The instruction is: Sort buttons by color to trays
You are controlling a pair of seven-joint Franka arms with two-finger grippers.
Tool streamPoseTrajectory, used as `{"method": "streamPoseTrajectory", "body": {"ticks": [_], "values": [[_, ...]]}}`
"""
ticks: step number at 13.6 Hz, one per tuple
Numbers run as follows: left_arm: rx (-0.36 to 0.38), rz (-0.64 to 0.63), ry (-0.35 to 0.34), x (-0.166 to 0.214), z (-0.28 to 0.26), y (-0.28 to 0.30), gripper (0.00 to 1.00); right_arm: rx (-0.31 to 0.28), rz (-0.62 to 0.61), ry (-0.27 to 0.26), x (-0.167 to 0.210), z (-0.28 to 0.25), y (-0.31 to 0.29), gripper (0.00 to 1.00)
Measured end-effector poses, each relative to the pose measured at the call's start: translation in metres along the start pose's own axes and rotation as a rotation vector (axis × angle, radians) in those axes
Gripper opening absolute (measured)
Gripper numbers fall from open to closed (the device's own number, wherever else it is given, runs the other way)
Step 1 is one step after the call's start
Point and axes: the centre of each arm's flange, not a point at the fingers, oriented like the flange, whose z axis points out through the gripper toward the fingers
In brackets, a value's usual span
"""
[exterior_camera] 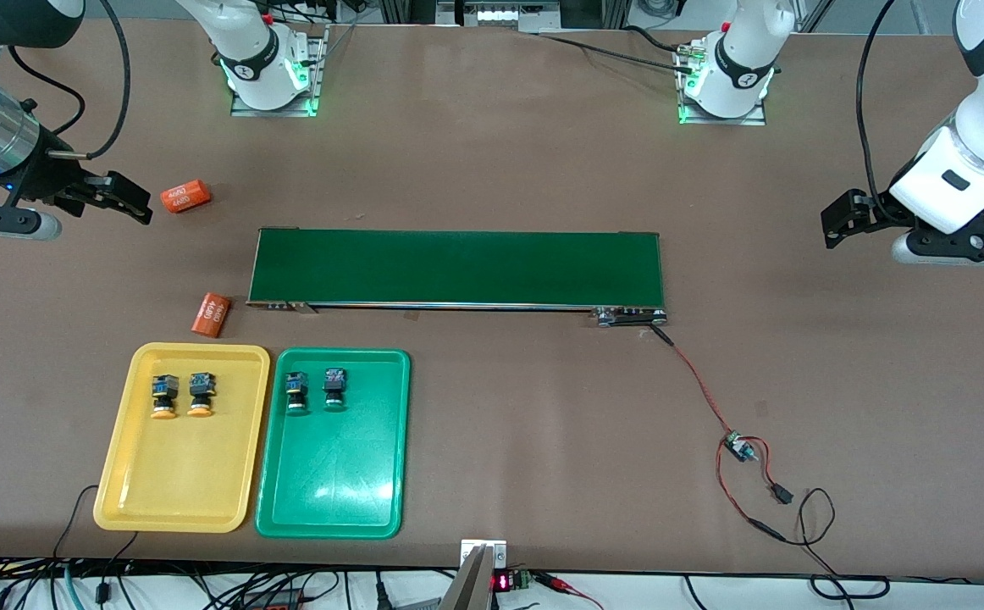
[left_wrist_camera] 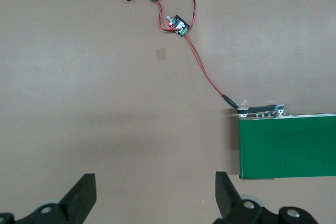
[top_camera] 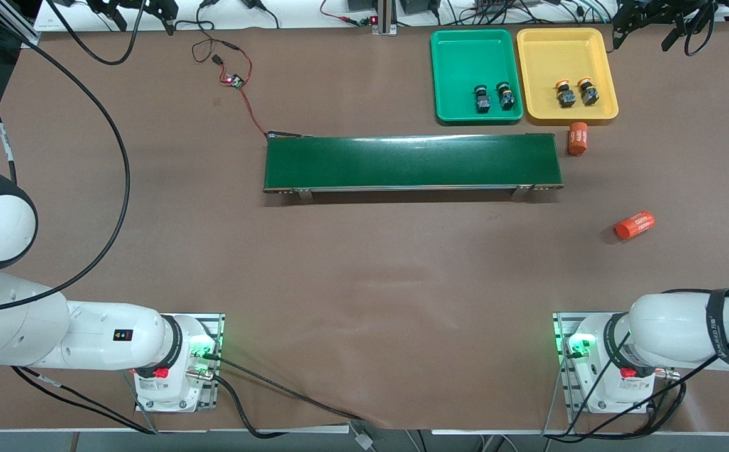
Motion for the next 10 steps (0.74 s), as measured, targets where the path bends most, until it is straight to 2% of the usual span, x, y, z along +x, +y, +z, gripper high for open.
{"method": "streamPoseTrajectory", "body": {"ticks": [10], "values": [[0.000, 0.001, 0.000, 0.0000, 0.0000, 0.0005, 1.00, 0.000, -0.008, -0.005, -0.0009, 0.0024, -0.0045, 1.00]]}}
